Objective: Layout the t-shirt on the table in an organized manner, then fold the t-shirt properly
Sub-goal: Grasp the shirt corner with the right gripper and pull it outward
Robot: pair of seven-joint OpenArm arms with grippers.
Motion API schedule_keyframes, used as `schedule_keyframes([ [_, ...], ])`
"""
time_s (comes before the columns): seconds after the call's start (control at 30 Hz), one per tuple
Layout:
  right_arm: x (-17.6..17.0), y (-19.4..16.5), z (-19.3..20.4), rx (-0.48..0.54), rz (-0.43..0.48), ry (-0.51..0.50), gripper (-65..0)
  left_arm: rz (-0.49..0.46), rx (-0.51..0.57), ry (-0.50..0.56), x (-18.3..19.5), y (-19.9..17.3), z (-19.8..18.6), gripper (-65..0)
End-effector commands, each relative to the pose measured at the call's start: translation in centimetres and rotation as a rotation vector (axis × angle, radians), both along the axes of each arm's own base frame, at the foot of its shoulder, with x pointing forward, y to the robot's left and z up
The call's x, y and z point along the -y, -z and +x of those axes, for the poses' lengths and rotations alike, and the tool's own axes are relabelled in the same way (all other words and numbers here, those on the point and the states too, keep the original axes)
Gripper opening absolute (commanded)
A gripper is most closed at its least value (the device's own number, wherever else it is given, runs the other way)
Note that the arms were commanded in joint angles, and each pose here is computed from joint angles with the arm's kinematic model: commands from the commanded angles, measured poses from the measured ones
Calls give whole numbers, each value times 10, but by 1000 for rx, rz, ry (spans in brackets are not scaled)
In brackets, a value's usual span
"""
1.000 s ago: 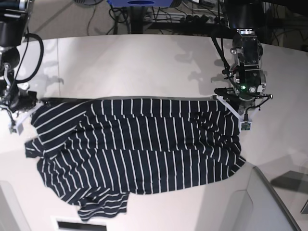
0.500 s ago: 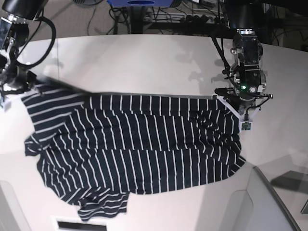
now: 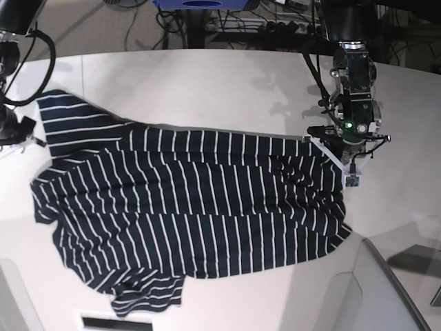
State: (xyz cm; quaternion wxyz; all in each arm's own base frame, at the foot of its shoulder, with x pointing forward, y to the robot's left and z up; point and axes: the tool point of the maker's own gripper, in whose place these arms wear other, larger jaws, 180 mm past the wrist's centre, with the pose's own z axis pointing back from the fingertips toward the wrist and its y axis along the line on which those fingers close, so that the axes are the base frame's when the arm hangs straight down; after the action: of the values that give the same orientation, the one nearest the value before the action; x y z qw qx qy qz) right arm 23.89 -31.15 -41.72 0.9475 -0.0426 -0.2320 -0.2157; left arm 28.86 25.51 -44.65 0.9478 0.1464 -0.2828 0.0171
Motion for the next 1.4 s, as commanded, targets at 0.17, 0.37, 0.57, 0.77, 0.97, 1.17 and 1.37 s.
schedule_keyframes([
  [0.17, 3, 1, 4, 35, -9, 6, -353, 19, 48, 4, -4, -12, 10, -650],
  [0.37, -29, 17, -1, -1, 49, -162, -645, 17, 42, 4, -4, -10, 8, -650],
  [0.57, -47, 39, 1, -52, 106, -207, -648, 17, 42, 4, -4, -10, 8, -650],
  [0.77, -43, 76, -4, -120, 161, -167, -648, 17, 43, 4, -4, -11, 8, -650],
  [0.97, -11, 94, 8, -64, 120, -99, -648, 25, 39, 5, -4, -10, 6, -650],
  [1.17, 0, 81, 47, 81, 79, -83, -650, 25, 40, 5, -4, -11, 7, -650],
  [1.37, 3, 26, 55, 191, -18, -157, -647, 26, 40, 6, -5, -11, 7, -650],
])
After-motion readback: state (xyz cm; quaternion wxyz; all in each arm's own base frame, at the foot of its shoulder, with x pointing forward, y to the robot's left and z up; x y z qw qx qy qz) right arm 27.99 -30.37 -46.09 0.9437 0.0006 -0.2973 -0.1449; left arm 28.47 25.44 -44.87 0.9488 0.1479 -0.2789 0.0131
